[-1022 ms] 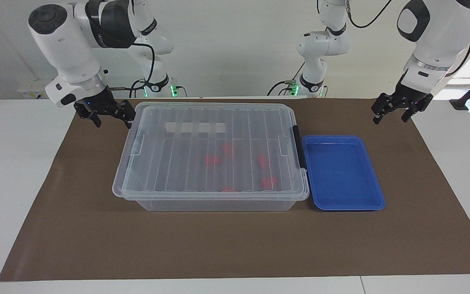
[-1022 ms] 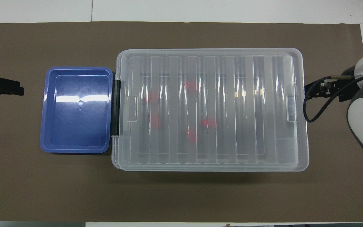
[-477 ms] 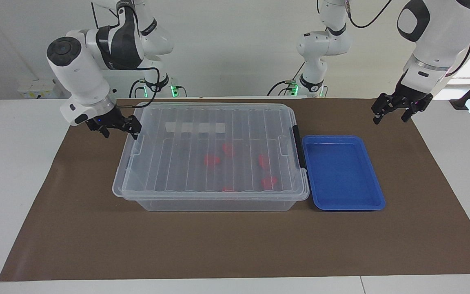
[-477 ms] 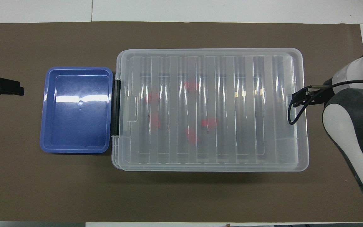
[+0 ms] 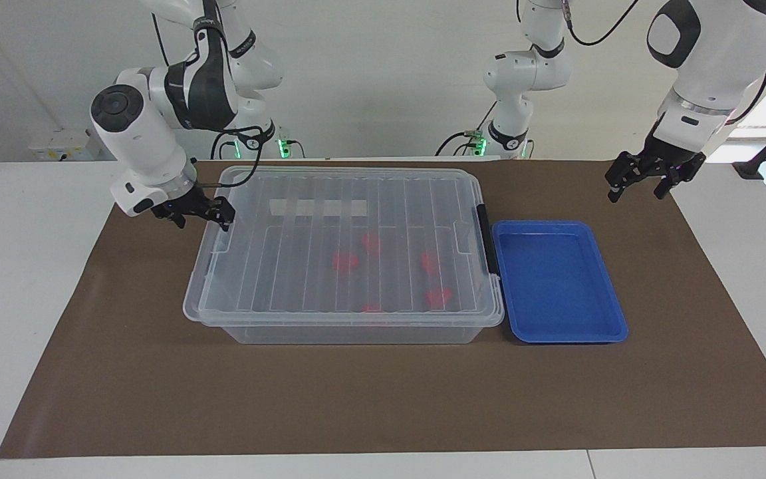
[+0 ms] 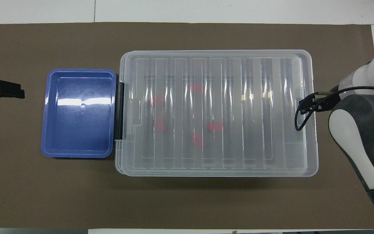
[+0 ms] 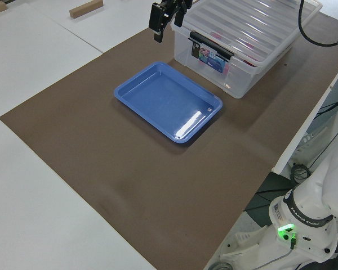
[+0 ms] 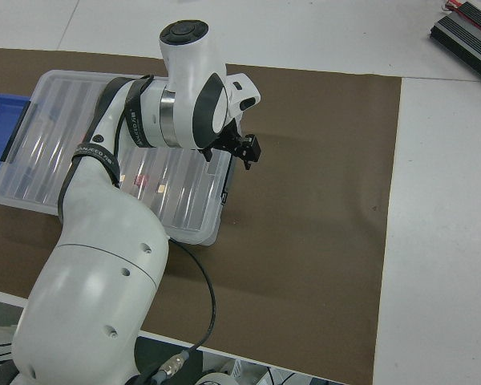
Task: Place red block in blue tray from box
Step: 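Reach the right gripper to the clear lid's edge and grasp it, then slide the clear lid away from the blue tray with the right gripper, then reach the left gripper into the box and grasp a red block, then carry the red block with the left gripper into the blue tray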
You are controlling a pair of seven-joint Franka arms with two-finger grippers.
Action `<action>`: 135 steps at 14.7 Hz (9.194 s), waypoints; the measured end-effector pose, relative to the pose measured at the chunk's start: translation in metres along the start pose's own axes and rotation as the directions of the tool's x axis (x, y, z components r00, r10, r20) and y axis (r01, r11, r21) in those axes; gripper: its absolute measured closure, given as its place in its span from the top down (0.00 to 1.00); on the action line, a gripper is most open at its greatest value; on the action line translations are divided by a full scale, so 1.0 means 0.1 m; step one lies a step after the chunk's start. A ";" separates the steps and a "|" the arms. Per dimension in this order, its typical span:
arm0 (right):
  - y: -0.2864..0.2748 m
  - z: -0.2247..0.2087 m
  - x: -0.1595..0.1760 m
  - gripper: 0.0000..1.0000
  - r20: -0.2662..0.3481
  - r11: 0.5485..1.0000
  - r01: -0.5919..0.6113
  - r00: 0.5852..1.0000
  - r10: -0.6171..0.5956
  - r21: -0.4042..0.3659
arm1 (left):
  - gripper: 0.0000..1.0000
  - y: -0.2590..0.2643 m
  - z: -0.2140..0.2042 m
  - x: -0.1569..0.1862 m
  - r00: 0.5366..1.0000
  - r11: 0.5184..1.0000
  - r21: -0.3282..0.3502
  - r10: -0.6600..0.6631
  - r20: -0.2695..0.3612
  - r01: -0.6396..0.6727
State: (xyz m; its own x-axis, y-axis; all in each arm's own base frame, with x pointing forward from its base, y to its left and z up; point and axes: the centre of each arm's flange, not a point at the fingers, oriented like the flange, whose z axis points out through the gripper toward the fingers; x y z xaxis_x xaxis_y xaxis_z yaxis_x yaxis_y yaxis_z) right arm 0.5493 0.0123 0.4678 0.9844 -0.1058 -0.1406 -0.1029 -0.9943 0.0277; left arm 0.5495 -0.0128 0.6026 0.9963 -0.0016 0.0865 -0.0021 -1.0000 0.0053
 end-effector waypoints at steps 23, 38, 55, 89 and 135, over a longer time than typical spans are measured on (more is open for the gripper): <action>0.98 0.08 0.03 1.00 -0.046 0.993 0.120 0.992 -0.119 0.020 | 1.00 0.00 0.00 0.00 1.000 1.000 0.000 0.000 0.000 0.000; 1.66 0.08 0.00 1.00 -0.094 0.974 0.226 0.970 -0.224 0.007 | 1.00 0.05 0.02 -0.02 1.000 1.000 0.000 0.009 0.020 -0.009; 2.25 0.08 -0.08 1.00 -0.130 0.950 0.310 0.942 -0.310 -0.022 | 0.94 2.64 0.72 -0.56 0.991 0.990 -0.049 -0.130 0.003 0.130; 0.79 -1.16 0.12 1.00 -0.064 0.987 0.159 0.985 -0.158 0.007 | 0.74 3.36 2.89 -1.08 0.975 0.980 0.016 -0.201 0.094 0.201; 2.10 0.03 0.00 0.01 -0.056 0.995 0.094 0.994 -0.092 0.024 | 0.54 0.48 2.90 -0.27 0.997 0.997 -0.001 0.077 -0.020 -0.077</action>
State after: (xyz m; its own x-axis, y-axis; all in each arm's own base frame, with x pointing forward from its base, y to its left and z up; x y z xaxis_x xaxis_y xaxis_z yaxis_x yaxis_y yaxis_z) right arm 0.5272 -0.1969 0.4712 0.9961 -0.0128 -0.0872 -0.0137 -0.9999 -0.0090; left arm 0.5481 -0.0628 0.3119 0.9912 -0.0783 0.1068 -0.0788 -0.9969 -0.0003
